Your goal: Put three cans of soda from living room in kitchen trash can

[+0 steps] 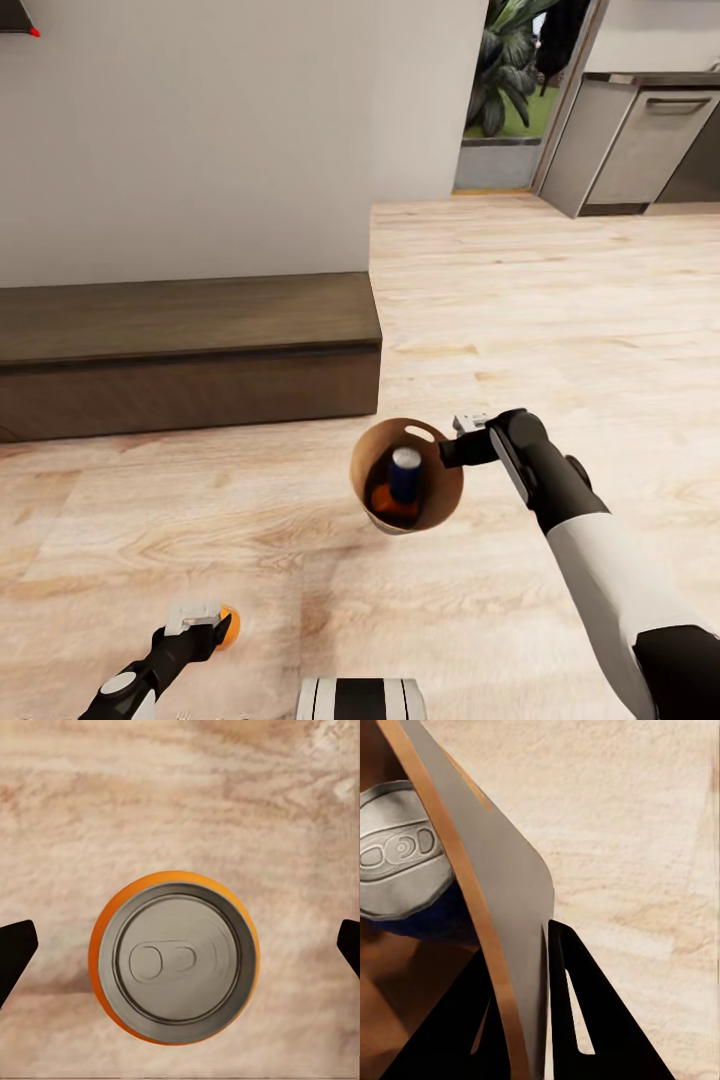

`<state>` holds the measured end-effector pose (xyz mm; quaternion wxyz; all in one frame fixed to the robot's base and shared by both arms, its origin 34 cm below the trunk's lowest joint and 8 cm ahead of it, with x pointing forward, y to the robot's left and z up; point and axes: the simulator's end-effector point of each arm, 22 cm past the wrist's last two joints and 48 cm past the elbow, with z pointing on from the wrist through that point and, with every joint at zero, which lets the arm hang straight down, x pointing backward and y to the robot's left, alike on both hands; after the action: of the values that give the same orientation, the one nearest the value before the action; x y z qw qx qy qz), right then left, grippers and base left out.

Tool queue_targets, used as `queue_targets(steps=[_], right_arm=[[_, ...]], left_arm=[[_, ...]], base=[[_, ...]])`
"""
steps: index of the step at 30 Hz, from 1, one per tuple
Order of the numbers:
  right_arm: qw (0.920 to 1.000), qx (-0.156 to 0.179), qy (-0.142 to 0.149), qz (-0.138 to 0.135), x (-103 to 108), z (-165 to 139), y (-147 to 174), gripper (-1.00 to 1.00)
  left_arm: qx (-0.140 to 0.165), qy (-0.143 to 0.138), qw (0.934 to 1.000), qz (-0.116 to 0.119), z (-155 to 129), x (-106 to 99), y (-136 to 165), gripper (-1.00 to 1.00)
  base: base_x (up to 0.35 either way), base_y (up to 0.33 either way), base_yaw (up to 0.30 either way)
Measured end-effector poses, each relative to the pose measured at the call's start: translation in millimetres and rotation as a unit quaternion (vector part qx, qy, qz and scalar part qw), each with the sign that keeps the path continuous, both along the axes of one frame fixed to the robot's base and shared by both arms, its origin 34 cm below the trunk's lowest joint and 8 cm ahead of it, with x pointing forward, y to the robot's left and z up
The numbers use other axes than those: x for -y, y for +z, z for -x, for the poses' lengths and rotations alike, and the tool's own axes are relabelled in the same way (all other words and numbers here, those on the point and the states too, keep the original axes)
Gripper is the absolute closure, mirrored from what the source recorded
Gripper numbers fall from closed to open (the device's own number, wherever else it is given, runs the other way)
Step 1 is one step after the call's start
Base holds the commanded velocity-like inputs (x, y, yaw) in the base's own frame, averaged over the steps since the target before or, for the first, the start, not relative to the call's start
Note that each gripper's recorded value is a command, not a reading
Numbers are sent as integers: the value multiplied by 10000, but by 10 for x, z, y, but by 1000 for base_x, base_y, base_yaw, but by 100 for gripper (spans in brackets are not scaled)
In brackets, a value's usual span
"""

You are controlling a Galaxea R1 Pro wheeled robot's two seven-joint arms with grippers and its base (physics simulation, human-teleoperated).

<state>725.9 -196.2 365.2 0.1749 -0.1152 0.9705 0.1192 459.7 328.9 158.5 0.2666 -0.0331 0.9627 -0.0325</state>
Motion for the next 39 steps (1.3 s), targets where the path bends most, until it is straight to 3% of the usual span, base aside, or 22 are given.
queue_targets(steps=[11,32,39], right_arm=[[10000,-45,-16,-28,-4,-17,-184,100],[10000,-43,-7,-66,-35,-14,-175,100],[9998,-185,-8,-37,-16,34,-373,100]], left_arm=[[-231,4,9997,0,164,-2,-181,-100],[-178,-6,9998,2,121,5,-157,-100],[-328,-5,9995,3,230,5,-270,-100]], base=[[0,0,0],[66,0,0],[2,0,0]])
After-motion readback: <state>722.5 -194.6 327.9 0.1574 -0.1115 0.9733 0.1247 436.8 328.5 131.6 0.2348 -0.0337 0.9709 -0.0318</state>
